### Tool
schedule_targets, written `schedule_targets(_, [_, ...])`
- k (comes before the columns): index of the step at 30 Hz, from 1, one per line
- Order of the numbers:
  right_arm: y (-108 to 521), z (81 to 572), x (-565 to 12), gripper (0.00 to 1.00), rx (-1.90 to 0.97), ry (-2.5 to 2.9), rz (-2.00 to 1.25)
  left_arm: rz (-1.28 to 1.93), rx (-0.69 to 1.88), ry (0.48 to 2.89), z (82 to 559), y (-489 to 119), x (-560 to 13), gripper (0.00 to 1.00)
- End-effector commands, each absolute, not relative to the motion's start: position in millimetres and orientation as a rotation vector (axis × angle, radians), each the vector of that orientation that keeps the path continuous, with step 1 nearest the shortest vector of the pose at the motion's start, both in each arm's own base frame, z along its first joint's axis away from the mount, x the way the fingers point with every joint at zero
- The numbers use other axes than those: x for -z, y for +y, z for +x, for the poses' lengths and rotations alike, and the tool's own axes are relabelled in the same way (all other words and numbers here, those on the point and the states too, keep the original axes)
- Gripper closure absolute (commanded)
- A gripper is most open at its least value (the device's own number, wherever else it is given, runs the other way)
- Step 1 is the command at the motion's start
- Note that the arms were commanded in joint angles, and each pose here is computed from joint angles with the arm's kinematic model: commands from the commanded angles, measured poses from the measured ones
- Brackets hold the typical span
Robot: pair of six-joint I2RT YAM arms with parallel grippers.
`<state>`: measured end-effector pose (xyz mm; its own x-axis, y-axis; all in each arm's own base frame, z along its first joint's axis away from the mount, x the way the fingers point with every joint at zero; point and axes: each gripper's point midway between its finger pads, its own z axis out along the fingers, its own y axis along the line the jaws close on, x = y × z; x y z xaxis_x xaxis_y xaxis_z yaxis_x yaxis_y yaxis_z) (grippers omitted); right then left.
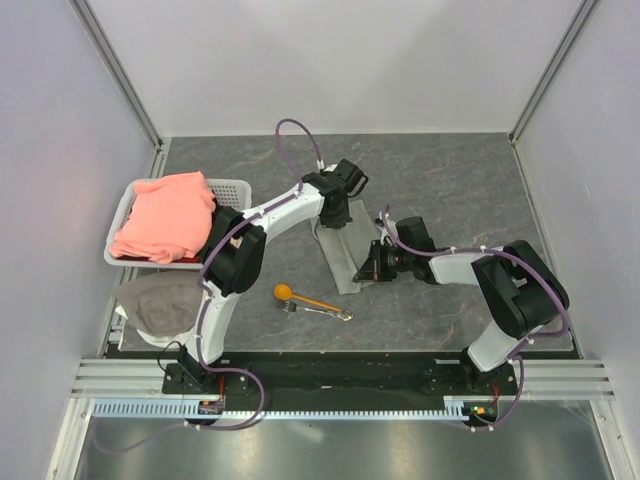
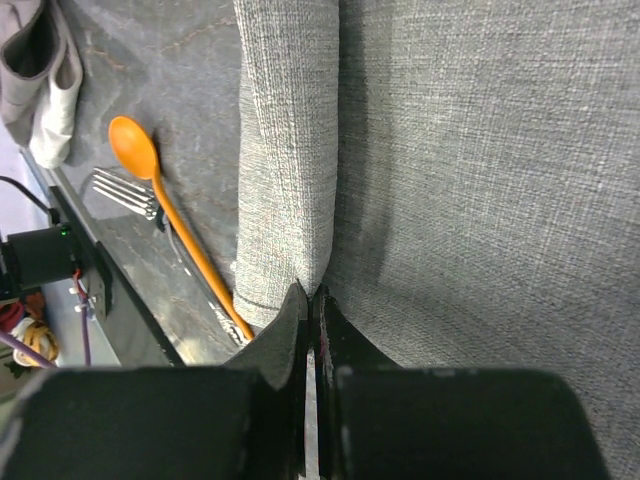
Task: Fold the napkin into a case and place the utensils inside
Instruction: Fold the upper triangle-folded napkin at the center of the board.
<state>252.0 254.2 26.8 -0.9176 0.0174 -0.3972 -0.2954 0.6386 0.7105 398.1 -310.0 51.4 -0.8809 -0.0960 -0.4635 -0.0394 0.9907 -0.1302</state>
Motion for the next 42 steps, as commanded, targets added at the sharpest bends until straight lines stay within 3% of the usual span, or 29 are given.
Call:
schedule_targets(1, [245, 231, -11, 1.00, -1.152, 2.629, -0.277, -0.179, 0.135, 2.453, 452, -303, -84, 0.98])
schedule_targets(8, [246, 239, -20, 0.98, -1.123, 2.620, -0.291, -0.186, 0.143, 2.457, 456, -308, -79, 0.97])
schedule_targets(9, [244, 240, -19, 0.87, -1.112, 2.625, -0.291, -0.183, 0.140, 2.460, 457, -308, -77, 0.96])
schedule_targets(13, [236, 250, -21, 0.73, -1.048, 2.631, -0.255, -0.179, 0.150, 2.459, 460, -312, -76, 0.94])
schedule_targets(15, [233, 257, -26, 0.59, -1.010, 2.618, -0.235, -0.176, 0.156, 2.462, 461, -314, -74, 0.92])
schedule_targets(18, [230, 267, -31, 0.45, -0.953, 2.606, -0.242, -0.169, 0.163, 2.473, 463, -316, -69, 0.89])
schedule_targets(22, [232, 280, -36, 0.38, -0.923, 2.596, -0.258, -0.170, 0.176, 2.473, 468, -319, -68, 0.86])
schedule_targets(25, [233, 290, -39, 0.36, -0.894, 2.590, -0.257, -0.163, 0.188, 2.464, 471, -321, -71, 0.83])
schedule_targets(30, [230, 292, -37, 0.50, -0.862, 2.601, -0.244, -0.136, 0.218, 2.467, 471, -327, -74, 0.83])
schedule_targets(42, [224, 313, -68, 0.38, -0.774, 2.532, -0.239, -0.120, 0.235, 2.481, 470, -330, -68, 0.84])
